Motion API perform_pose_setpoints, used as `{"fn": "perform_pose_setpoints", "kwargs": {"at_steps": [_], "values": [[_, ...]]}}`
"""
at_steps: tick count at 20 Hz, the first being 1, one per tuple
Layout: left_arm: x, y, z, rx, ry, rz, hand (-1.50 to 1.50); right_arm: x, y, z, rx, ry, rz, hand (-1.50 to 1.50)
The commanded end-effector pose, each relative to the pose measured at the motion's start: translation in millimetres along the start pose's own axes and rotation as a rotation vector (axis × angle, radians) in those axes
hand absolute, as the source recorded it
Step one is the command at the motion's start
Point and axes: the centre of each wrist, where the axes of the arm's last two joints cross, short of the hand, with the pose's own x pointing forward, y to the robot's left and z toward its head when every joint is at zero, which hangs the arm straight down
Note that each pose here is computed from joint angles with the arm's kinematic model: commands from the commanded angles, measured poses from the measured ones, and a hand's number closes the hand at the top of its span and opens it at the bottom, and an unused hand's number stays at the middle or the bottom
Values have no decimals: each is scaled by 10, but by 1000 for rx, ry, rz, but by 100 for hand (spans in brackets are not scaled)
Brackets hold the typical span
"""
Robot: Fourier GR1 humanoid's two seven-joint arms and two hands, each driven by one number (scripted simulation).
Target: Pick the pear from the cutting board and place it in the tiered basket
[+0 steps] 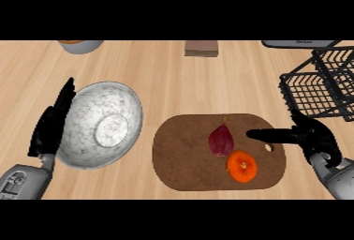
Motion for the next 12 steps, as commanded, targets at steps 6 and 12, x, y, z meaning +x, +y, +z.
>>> {"fn": "perform_pose_setpoints", "kwargs": {"at_steps": [6,12], "values": [[-71,-26,56,7,27,-5,0,236,310,-42,43,250,59,-150],[60,-22,85,12,11,10,0,244,407,-41,27,237,98,-150]]}}
